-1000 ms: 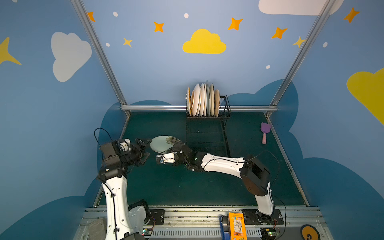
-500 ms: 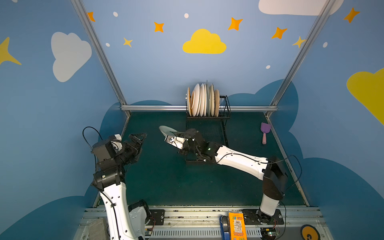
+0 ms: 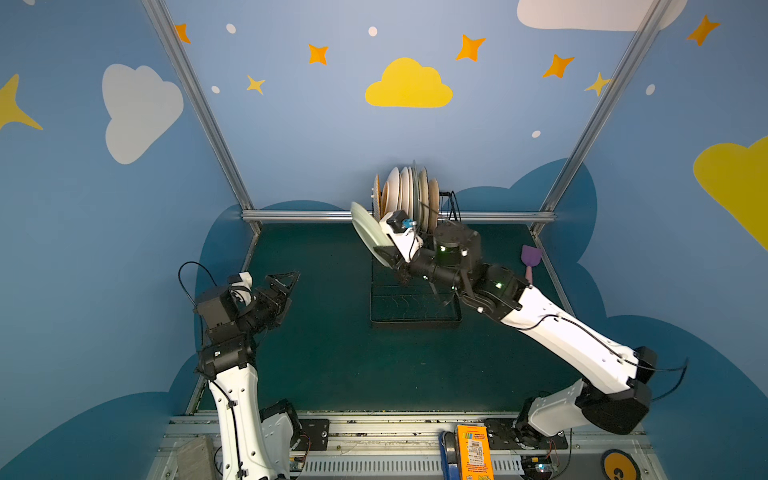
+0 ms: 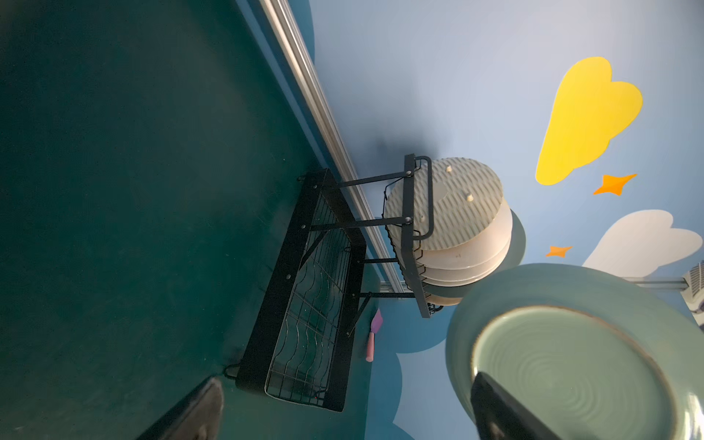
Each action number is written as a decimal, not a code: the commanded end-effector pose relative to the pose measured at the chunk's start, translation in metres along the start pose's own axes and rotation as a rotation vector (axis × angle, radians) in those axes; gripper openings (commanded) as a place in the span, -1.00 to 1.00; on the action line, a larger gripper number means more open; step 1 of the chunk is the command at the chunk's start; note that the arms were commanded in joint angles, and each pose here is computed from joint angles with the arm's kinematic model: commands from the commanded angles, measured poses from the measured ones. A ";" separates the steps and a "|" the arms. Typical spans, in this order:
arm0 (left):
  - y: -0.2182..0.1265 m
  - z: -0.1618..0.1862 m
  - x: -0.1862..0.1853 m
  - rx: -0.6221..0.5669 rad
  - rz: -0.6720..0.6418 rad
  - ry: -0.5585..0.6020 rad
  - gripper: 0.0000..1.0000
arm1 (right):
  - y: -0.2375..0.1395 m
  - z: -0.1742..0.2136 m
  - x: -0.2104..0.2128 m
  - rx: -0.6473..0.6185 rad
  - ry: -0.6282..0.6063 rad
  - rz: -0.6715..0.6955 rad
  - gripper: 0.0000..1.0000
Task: Load the plates into the dish rack
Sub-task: 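Carry the floral plate with right gripper to the rack beside the green plates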
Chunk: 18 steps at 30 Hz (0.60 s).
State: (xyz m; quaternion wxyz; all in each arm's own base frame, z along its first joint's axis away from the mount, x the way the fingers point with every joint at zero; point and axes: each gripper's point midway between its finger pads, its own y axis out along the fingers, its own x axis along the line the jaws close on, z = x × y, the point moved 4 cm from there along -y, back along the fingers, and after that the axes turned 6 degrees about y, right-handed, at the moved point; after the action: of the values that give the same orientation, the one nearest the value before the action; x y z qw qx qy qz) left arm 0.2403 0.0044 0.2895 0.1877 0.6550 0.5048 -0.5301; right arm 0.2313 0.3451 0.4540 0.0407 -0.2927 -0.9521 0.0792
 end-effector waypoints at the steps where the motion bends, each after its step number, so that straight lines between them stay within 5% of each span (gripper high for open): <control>1: -0.002 0.004 -0.023 -0.006 0.097 0.119 1.00 | -0.059 -0.074 -0.018 -0.232 0.114 0.038 -1.00; 10: 0.016 0.036 -0.059 0.105 0.200 0.342 1.00 | -0.103 -0.106 -0.094 -0.305 0.278 0.302 -1.00; 18: 0.031 0.069 -0.074 0.216 0.219 0.535 1.00 | -0.107 -0.107 -0.167 -0.309 0.438 0.397 -1.00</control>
State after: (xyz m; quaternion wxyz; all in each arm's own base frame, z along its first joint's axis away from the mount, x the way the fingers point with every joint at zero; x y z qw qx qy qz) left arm 0.2360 -0.0955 0.3131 0.0496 0.8191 0.3927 -0.4152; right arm 0.3181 0.1901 0.5424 0.1745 -0.5001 -0.8463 -0.0580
